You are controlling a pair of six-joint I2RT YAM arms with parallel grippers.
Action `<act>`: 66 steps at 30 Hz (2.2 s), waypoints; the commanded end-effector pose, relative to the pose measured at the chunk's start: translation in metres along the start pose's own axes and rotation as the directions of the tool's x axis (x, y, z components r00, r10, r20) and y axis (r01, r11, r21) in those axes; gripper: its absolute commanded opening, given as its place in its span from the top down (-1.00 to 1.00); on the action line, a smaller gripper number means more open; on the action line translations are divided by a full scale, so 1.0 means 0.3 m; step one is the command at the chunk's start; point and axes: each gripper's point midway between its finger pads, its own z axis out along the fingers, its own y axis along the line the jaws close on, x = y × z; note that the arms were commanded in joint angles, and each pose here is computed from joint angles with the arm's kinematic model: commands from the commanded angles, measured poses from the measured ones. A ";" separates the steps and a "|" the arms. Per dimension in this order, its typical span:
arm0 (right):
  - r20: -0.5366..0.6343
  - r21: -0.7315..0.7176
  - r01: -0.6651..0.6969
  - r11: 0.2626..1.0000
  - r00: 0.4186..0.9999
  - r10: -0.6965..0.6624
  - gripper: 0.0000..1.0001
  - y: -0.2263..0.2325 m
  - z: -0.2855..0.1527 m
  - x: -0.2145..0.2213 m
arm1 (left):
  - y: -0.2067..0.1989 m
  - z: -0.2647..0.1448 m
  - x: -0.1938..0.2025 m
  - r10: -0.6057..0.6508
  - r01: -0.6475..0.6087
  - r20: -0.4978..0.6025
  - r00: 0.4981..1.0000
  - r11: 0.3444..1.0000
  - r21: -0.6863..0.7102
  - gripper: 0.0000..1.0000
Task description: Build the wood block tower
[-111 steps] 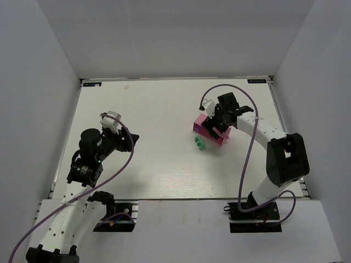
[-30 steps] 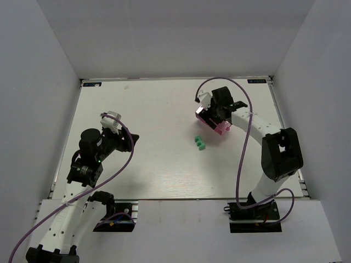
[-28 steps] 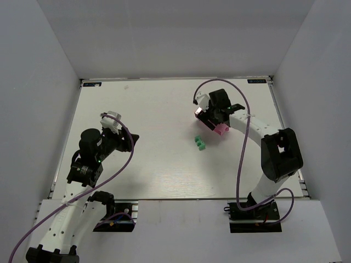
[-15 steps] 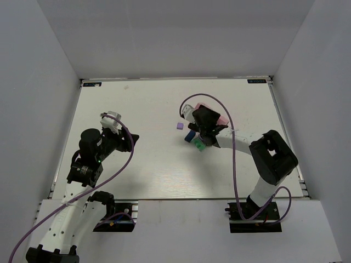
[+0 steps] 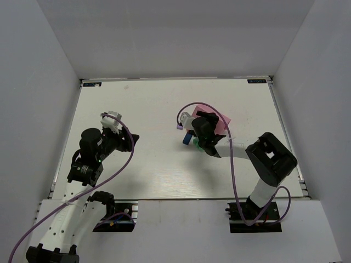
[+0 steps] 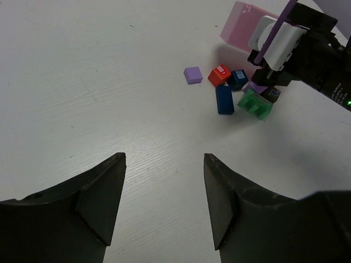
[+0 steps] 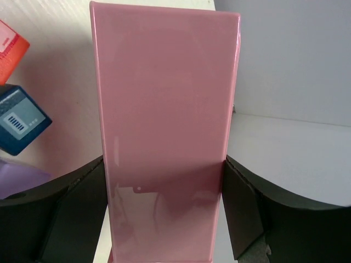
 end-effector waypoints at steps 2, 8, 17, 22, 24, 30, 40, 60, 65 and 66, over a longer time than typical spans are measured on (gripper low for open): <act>0.045 0.071 -0.185 0.980 0.982 0.182 1.00 -0.139 -0.013 -0.074 | -0.023 -0.011 -0.048 0.015 -0.016 0.030 0.999 1.000 0.025 -0.38; 0.056 0.003 -0.268 0.963 0.962 0.267 1.00 -0.197 -0.021 -0.070 | -0.023 -0.011 -0.048 0.015 -0.016 0.030 0.999 1.000 0.025 -0.38; -0.085 -0.313 0.026 0.949 0.995 -0.055 1.00 0.155 0.036 0.075 | -0.018 -0.011 -0.049 0.015 -0.015 0.031 0.999 1.000 0.016 -0.38; -0.104 -0.353 -0.039 0.935 0.995 0.002 1.00 0.171 0.038 0.062 | -0.018 -0.011 -0.049 0.015 -0.015 0.031 0.999 1.000 0.016 -0.38; -0.133 -0.281 -0.106 0.954 0.989 0.070 1.00 0.105 0.055 0.061 | -0.018 -0.011 -0.049 0.015 -0.015 0.031 0.999 1.000 0.016 -0.38; -0.085 -0.136 -0.342 0.930 0.939 0.333 1.00 -0.129 0.040 0.024 | -0.018 -0.011 -0.049 0.015 -0.015 0.031 0.999 1.000 0.016 -0.38; -0.149 -0.353 -0.633 0.689 0.765 0.627 1.00 -0.237 0.024 0.130 | -0.018 -0.011 -0.049 0.015 -0.015 0.031 0.999 1.000 0.016 -0.38; -0.571 -0.604 -0.774 -0.187 0.257 0.779 1.00 -0.126 0.106 0.340 | -0.030 -0.017 -0.054 0.027 -0.028 0.038 0.999 0.999 0.035 -0.38; -0.636 -0.590 -0.752 -0.293 0.209 0.743 1.00 -0.086 0.137 0.371 | -0.027 -0.011 -0.048 0.024 -0.025 0.029 0.999 0.999 0.034 -0.38; -0.647 -0.575 -0.757 -0.310 0.189 0.739 0.92 -0.078 0.147 0.394 | -0.027 -0.011 -0.048 0.024 -0.025 0.029 0.999 0.999 0.034 -0.38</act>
